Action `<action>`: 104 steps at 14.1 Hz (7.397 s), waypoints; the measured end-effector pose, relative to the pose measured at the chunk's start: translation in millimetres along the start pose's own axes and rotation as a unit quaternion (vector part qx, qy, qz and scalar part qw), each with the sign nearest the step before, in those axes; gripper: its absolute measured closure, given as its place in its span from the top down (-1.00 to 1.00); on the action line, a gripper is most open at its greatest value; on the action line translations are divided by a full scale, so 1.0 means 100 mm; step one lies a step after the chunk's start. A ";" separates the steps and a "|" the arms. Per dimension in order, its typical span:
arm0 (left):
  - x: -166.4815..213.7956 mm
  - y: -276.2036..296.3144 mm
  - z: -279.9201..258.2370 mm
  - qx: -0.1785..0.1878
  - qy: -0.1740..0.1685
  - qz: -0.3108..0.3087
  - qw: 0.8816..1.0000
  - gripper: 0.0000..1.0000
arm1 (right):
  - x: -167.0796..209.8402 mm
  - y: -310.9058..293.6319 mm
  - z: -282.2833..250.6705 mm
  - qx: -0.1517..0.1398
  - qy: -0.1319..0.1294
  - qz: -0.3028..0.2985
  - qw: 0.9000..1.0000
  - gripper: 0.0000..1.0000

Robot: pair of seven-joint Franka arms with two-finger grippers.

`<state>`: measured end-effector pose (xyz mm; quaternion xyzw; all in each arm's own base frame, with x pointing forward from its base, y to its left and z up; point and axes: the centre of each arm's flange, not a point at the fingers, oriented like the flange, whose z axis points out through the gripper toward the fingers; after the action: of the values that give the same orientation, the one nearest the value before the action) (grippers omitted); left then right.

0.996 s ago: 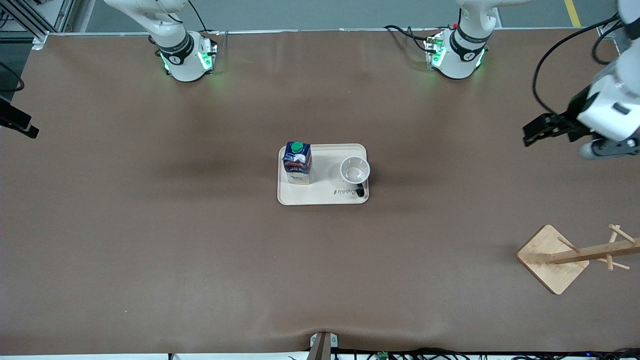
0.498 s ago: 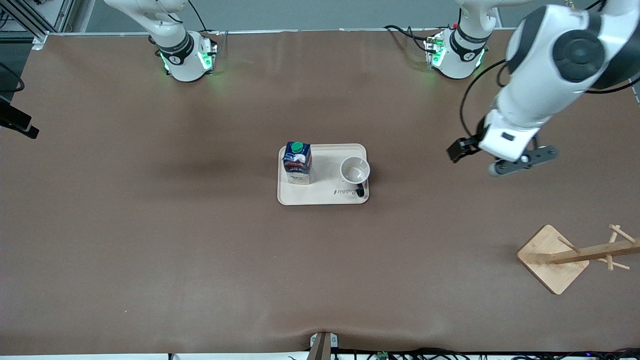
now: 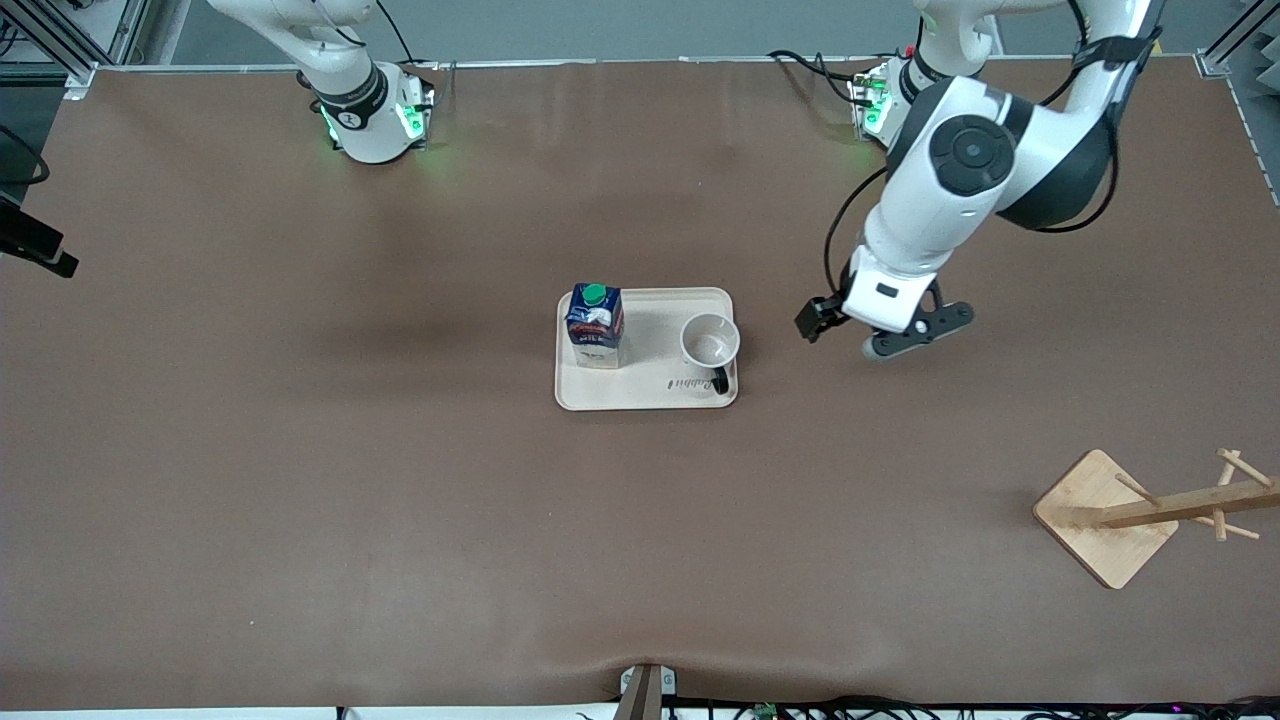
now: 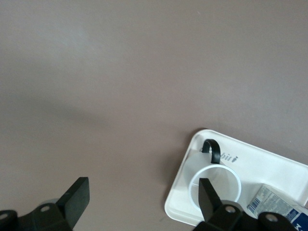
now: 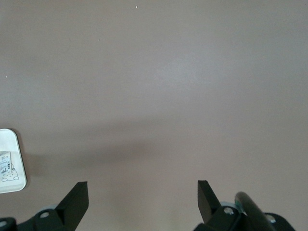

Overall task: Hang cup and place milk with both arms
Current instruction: 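Move the left gripper toward the white mug on the tray, then lower the left gripper into the mug and grip its rim, then carry the mug to the wooden stand while the right gripper reaches the milk, then grasp the milk carton with the right gripper while the left gripper aligns mug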

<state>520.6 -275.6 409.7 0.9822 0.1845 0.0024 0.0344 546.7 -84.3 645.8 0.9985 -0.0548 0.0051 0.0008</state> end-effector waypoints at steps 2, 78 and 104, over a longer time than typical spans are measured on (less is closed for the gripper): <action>-0.08 0.14 0.21 -0.009 -0.009 0.011 1.000 1.00 | 0.00 0.00 0.00 0.000 0.000 0.000 1.000 1.00; 2.06 -2.88 -1.37 0.018 0.071 0.090 0.993 -0.89 | -0.55 -4.51 2.34 0.101 -0.120 0.186 0.970 1.00; 2.55 -3.78 -1.12 -0.042 0.078 0.093 0.992 -0.89 | -1.01 -5.24 3.02 -0.005 -0.084 0.106 0.991 0.99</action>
<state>618.9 175.9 493.5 0.9896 0.0945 0.0897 0.0607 506.7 446.9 342.0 0.9839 -0.1601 -0.0790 0.0003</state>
